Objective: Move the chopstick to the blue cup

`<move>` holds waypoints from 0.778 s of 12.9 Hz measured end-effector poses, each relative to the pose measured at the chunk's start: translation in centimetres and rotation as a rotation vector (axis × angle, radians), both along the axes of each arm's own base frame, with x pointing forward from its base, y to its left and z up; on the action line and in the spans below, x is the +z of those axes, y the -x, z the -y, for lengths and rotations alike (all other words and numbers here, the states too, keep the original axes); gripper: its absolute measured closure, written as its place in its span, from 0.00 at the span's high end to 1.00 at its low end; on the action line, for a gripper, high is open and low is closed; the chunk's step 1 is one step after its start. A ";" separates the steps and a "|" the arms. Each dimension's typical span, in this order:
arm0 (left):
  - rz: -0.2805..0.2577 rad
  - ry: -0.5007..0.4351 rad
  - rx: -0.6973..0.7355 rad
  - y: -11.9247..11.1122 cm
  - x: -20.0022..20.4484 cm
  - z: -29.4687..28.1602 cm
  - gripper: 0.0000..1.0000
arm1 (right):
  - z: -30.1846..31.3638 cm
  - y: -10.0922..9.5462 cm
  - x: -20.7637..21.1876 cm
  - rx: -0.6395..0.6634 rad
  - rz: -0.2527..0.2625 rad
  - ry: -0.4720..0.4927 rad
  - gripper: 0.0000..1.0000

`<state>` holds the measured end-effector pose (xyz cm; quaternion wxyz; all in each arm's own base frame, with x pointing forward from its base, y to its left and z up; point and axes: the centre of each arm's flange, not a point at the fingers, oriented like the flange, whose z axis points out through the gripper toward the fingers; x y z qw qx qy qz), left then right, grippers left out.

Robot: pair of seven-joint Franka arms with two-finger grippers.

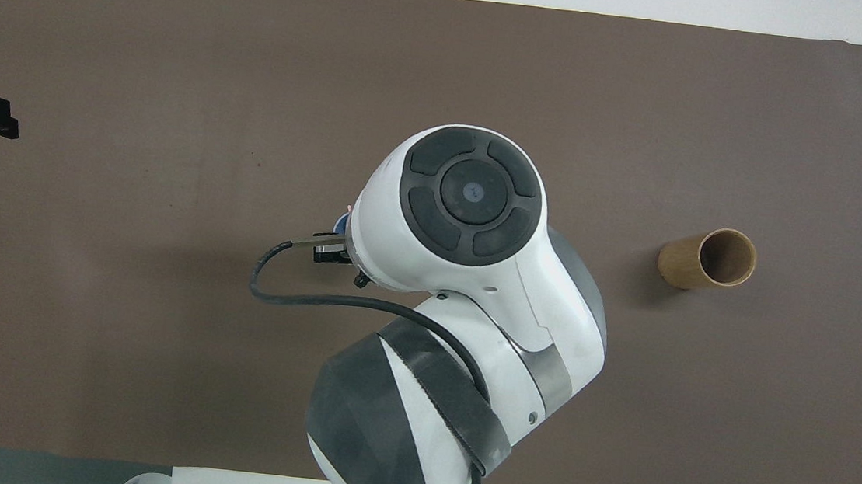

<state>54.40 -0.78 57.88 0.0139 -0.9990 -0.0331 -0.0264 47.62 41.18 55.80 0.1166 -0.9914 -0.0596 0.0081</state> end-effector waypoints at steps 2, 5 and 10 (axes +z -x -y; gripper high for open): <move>0.000 0.000 0.000 0.0 0.0 0.0 1.00 | 0.1 0.2 1.2 0.009 -0.009 0.006 0.08; 0.000 0.000 0.000 0.0 0.0 0.0 1.00 | 0.2 0.5 1.4 0.018 -0.033 0.024 0.08; 0.000 0.000 0.000 0.0 0.0 0.0 1.00 | -0.3 1.2 -0.8 0.032 -0.070 0.054 0.08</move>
